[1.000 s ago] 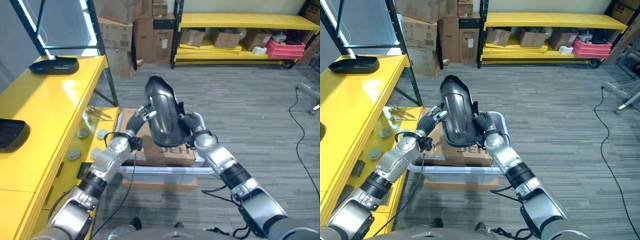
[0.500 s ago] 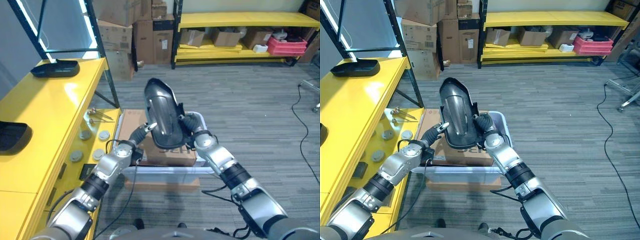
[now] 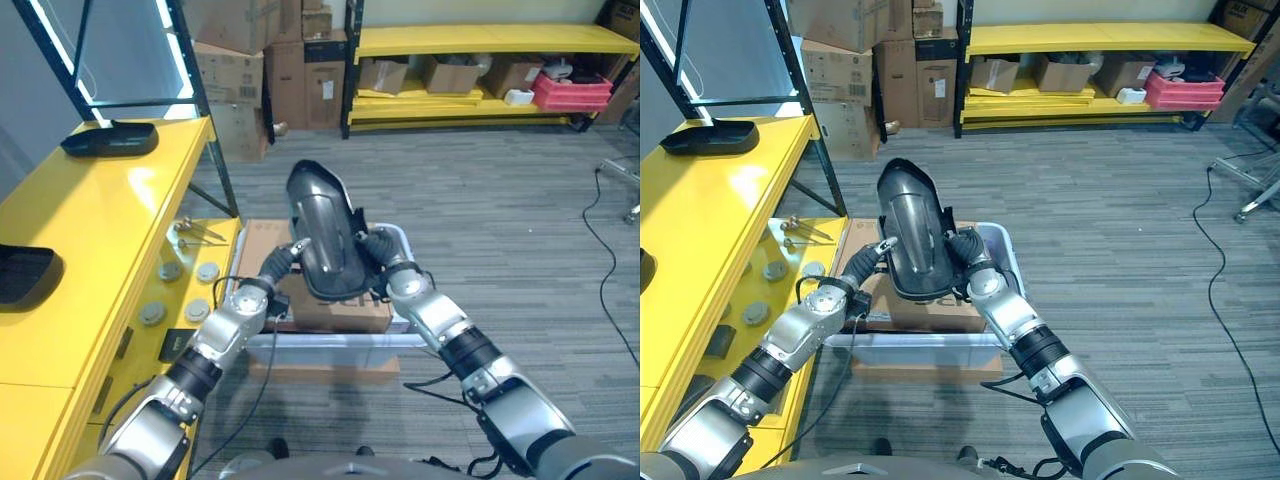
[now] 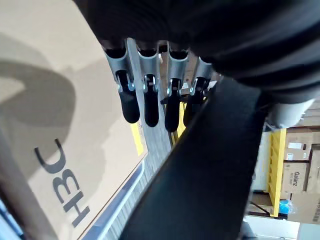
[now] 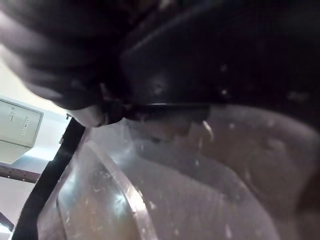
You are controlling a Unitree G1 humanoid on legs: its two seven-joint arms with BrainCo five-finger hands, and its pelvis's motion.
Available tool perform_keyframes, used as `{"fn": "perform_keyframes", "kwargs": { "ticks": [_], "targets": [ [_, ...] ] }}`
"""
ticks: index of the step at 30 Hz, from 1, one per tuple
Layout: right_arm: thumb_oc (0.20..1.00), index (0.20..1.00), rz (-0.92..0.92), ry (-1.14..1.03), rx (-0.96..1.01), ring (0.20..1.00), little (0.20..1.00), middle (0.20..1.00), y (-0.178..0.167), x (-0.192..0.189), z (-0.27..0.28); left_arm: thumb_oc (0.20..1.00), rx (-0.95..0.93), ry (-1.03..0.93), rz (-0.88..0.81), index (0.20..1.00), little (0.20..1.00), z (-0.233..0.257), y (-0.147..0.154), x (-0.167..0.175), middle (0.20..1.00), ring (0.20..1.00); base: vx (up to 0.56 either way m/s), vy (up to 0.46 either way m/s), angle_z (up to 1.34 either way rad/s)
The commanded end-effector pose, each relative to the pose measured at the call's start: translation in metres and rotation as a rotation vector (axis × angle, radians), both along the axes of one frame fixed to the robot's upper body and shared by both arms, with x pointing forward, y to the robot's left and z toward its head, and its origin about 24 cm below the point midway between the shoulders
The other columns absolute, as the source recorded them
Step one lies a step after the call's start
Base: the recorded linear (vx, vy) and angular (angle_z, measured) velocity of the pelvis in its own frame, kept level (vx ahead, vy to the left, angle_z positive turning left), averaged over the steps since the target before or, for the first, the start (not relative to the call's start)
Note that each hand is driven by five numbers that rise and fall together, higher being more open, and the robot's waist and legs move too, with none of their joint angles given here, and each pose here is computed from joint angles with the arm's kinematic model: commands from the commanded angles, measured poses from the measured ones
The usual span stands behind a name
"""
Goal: Move parts from the plastic box to the shelf.
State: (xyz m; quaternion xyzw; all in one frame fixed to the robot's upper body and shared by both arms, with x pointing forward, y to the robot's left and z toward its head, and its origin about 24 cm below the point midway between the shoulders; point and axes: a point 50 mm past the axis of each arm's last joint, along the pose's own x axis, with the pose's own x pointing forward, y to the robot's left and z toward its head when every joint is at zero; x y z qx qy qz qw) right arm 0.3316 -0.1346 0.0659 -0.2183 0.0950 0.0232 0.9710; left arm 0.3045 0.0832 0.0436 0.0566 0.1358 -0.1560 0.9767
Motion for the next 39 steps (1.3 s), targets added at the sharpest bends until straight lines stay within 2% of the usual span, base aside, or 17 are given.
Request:
{"fn": "perform_keyframes", "kwargs": {
  "ticks": [1, 4, 10, 14, 15, 16, 19, 28, 32, 39],
  "targets": [
    [0.200, 0.200, 0.130, -0.185, 0.149, 0.200, 0.200, 0.200, 0.034, 0.009, 0.045, 0.200, 0.074, -0.157, -0.082, 0.200, 0.200, 0.025, -0.020, 0.013, 0.200, 0.200, 0.00, 0.000, 0.00],
    [0.200, 0.200, 0.129, -0.185, 0.192, 0.200, 0.200, 0.200, 0.035, 0.008, 0.048, 0.200, 0.006, -0.081, 0.004, 0.200, 0.200, 0.016, -0.016, 0.012, 0.200, 0.200, 0.00, 0.000, 0.00],
    [0.200, 0.200, 0.135, -0.157, 0.272, 0.200, 0.200, 0.200, 0.040, 0.007, 0.046, 0.200, -0.036, -0.047, 0.026, 0.200, 0.200, 0.008, -0.018, 0.010, 0.200, 0.200, 0.00, 0.000, 0.00],
    [0.200, 0.200, 0.162, -0.092, 0.437, 0.200, 0.200, 0.200, 0.048, 0.004, 0.042, 0.200, -0.070, -0.043, 0.043, 0.200, 0.200, 0.008, -0.020, 0.009, 0.200, 0.200, 0.00, 0.000, 0.00],
    [0.435, 0.435, 0.187, -0.066, 0.502, 0.435, 0.435, 0.435, 0.053, 0.002, 0.041, 0.200, -0.078, -0.046, 0.050, 0.200, 0.200, 0.009, -0.020, 0.008, 0.200, 0.200, 0.00, 0.000, 0.00],
    [1.000, 1.000, 0.217, -0.023, 0.611, 1.000, 1.000, 1.000, 0.061, -0.003, 0.039, 0.200, -0.094, -0.049, 0.065, 0.200, 0.200, 0.009, -0.019, 0.008, 0.200, 0.200, 0.00, 0.000, 0.00],
    [1.000, 1.000, 0.267, 0.006, 0.726, 1.000, 1.000, 1.000, 0.070, -0.010, 0.039, 0.200, -0.132, -0.054, 0.090, 0.200, 0.200, 0.009, -0.017, 0.007, 0.200, 0.200, 0.00, 0.000, 0.00],
    [1.000, 1.000, 0.255, -0.112, 0.841, 1.000, 1.000, 1.000, 0.067, -0.011, 0.062, 0.200, -0.144, -0.052, 0.164, 0.200, 0.200, 0.006, -0.010, 0.005, 0.200, 0.200, 0.00, 0.000, 0.00],
    [1.000, 1.000, 0.219, -0.248, 0.895, 1.000, 1.000, 1.000, 0.044, -0.014, 0.087, 0.200, -0.144, -0.059, 0.233, 0.200, 0.200, 0.001, 0.007, 0.006, 0.200, 0.200, 0.00, 0.000, 0.00],
    [1.000, 1.000, 0.104, -0.329, 0.848, 1.000, 1.000, 1.000, -0.004, -0.025, 0.082, 0.200, -0.162, -0.125, 0.347, 0.200, 0.200, 0.003, 0.038, 0.006, 0.200, 0.200, 0.00, 0.005, -0.05]
  ]
}}
